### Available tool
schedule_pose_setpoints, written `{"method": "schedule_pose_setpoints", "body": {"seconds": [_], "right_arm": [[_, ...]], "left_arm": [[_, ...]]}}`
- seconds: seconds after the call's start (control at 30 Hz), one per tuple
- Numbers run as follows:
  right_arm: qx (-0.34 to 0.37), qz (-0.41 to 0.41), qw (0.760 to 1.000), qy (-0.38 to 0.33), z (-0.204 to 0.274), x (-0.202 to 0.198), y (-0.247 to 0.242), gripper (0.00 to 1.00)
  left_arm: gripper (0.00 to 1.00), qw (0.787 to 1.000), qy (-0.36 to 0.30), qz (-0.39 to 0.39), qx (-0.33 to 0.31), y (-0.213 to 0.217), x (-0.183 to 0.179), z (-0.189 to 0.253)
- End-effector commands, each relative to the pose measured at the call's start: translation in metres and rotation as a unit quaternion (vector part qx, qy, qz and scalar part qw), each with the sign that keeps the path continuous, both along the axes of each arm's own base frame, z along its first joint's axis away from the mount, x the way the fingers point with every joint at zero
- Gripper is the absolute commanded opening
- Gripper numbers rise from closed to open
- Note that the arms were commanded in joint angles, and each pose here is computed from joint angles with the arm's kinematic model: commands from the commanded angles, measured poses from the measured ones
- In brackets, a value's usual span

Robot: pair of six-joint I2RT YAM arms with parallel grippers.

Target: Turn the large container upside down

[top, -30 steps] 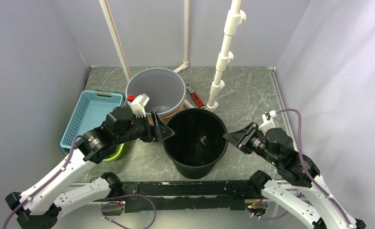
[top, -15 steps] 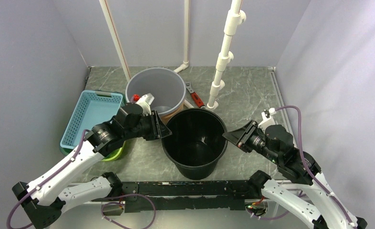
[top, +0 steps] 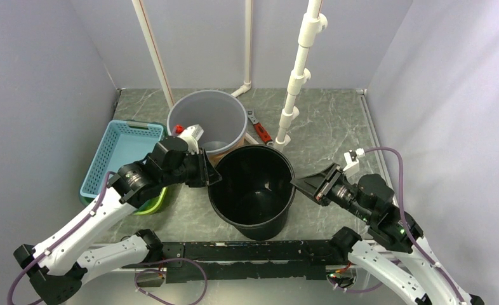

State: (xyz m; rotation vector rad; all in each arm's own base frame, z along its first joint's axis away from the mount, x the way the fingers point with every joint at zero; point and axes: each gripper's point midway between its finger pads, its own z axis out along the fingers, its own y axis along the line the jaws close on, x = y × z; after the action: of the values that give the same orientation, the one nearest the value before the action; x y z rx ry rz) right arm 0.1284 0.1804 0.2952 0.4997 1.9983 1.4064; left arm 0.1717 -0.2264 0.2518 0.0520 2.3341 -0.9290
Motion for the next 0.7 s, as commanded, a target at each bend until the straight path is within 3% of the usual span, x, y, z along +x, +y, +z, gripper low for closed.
{"method": "schedule_pose_setpoints", "body": {"seconds": [0.0, 0.13, 0.3, 0.43, 0.47, 0.6, 0.67], "right_arm": [[-0.001, 0.037, 0.999, 0.002, 0.016, -0.001, 0.015, 0.28], [0.001, 0.070, 0.997, 0.014, 0.013, 0.002, 0.033, 0.29], [-0.009, 0.081, 0.996, 0.022, 0.005, 0.005, 0.040, 0.23], [-0.004, 0.071, 0.997, 0.014, 0.012, 0.009, 0.039, 0.05], [-0.006, 0.065, 0.998, 0.008, 0.016, 0.010, 0.037, 0.00], [-0.071, 0.012, 0.997, -0.003, 0.022, 0.021, 0.015, 0.00], [-0.085, -0.019, 0.996, -0.013, 0.036, 0.024, 0.001, 0.00]], "left_arm": [[0.15, 0.998, -0.045, -0.040, -0.019, -0.008, -0.002, 0.036], [0.15, 0.997, -0.057, -0.038, -0.031, -0.006, -0.004, 0.044], [0.14, 0.996, -0.063, -0.037, -0.047, -0.007, -0.006, 0.043], [0.15, 0.996, -0.057, -0.049, -0.052, -0.014, -0.006, 0.040], [0.17, 0.996, -0.057, -0.050, -0.051, -0.015, -0.005, 0.040], [0.39, 0.996, -0.064, -0.039, -0.039, -0.012, 0.001, 0.044], [0.54, 0.996, -0.072, -0.036, -0.038, -0.011, 0.003, 0.048]]}}
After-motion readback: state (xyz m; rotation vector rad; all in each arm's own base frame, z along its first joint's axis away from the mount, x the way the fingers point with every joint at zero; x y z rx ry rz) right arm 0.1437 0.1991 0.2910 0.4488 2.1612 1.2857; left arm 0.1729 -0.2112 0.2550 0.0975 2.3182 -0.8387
